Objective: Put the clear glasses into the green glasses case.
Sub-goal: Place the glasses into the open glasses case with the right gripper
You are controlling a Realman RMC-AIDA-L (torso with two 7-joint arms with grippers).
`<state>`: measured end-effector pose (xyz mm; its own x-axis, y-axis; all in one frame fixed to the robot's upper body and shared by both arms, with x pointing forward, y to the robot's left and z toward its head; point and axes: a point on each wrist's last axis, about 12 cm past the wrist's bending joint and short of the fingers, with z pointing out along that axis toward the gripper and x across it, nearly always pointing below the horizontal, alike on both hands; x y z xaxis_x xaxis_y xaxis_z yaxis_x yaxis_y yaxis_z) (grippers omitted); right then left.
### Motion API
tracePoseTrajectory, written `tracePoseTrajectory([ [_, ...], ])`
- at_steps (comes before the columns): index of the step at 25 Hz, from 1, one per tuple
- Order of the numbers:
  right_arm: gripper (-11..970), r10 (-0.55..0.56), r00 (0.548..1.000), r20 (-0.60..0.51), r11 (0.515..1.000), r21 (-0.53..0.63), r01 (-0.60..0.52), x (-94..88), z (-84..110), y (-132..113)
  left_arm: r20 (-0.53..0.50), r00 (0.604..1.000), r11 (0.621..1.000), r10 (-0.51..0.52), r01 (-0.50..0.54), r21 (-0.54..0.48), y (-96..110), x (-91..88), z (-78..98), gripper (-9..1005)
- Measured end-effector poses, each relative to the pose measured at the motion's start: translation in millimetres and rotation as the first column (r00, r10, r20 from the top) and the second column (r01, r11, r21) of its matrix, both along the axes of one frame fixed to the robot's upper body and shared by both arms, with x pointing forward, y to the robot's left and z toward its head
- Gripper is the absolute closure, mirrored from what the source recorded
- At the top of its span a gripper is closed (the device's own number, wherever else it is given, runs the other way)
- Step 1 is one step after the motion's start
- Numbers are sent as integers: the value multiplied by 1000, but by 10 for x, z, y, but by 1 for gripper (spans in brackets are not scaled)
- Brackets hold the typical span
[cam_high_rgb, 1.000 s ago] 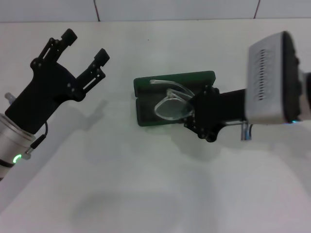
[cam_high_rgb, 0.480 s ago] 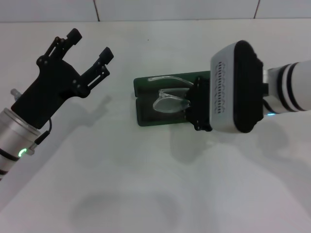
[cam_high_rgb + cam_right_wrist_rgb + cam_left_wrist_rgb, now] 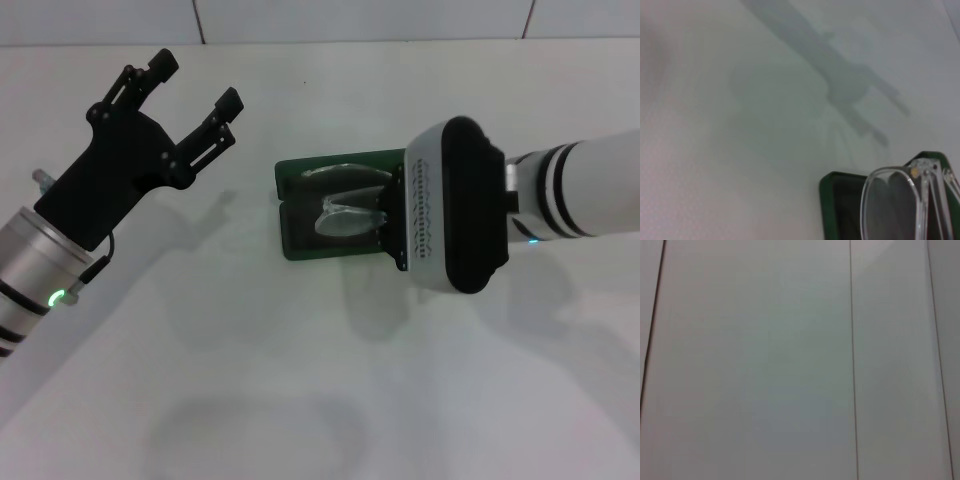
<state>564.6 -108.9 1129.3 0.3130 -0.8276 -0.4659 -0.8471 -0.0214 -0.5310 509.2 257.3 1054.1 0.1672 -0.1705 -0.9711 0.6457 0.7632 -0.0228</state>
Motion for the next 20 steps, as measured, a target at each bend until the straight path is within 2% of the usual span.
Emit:
tracePoseTrajectory([
  [6,941,36,997,69,998,-50,-33,-52,-151,70,-1,1000,1000,-2,2,4,-15,28,7,143],
  [20,942,34,989,147,998,-54,-27,-42,-190,72,-2,1000,1000,-3,3,2,-17,30,8,143],
])
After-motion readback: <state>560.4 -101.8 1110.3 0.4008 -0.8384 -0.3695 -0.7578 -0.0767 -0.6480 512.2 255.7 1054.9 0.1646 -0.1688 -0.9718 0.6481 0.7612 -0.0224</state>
